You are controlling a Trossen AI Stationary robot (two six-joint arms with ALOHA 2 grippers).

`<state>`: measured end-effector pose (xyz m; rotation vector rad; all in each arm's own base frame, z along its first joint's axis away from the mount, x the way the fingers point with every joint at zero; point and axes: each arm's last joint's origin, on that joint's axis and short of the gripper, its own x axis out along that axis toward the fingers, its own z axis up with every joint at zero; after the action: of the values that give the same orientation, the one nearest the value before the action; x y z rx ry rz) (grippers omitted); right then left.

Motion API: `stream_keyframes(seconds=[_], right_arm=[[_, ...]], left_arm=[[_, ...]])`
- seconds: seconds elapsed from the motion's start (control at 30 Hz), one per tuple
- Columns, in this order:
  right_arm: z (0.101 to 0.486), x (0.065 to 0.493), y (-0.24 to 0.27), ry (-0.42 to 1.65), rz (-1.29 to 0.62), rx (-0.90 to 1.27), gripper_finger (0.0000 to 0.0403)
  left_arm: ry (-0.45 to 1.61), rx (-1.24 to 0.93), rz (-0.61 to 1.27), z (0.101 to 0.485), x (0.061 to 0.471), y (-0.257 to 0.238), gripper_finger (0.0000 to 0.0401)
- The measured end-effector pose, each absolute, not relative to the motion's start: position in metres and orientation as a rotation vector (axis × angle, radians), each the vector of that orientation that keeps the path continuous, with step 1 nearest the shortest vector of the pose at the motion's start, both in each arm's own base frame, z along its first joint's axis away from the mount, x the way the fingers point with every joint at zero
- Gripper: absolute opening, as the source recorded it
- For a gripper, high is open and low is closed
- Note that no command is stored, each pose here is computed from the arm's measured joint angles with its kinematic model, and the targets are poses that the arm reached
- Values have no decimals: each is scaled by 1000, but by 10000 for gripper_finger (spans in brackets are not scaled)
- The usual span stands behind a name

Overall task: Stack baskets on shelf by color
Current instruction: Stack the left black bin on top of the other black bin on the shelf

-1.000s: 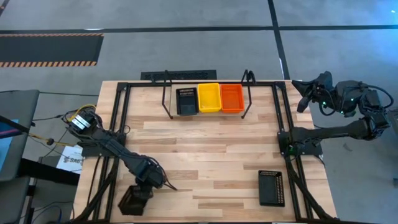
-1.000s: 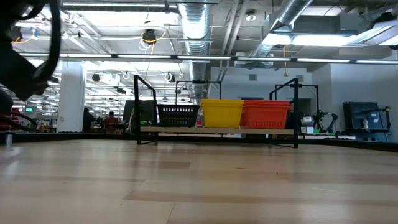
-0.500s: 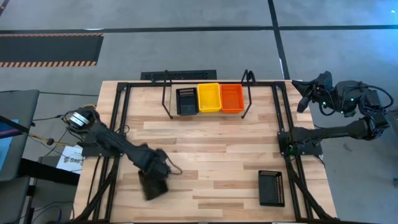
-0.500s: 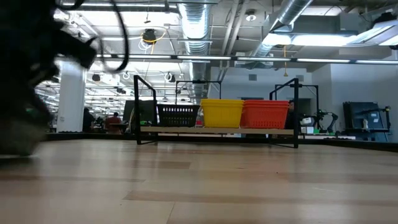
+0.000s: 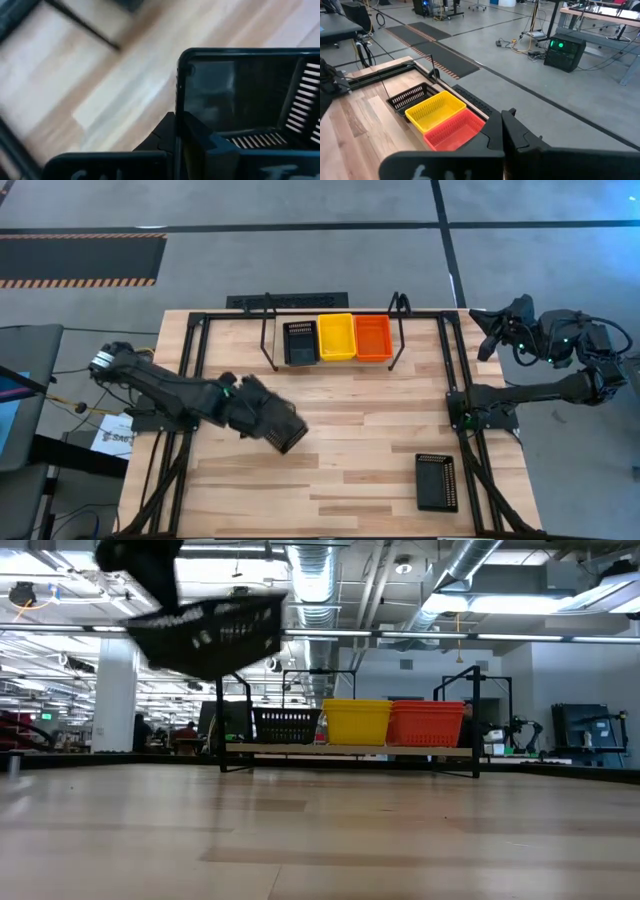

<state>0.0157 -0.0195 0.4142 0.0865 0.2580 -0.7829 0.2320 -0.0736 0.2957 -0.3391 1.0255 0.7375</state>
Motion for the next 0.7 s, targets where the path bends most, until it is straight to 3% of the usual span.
stream_keyframes(seconds=[0.2,0.47,0.7], right_arm=[[414,16,-20,258,-783,87,1],[414,16,-20,257,-783,88,1],[414,16,-20,254,-783,89,1]], left_arm=[[890,-347,717,352,240,-46,1],[764,-123,675,428,251,17,0],[795,49,542,461,273,85,0]])
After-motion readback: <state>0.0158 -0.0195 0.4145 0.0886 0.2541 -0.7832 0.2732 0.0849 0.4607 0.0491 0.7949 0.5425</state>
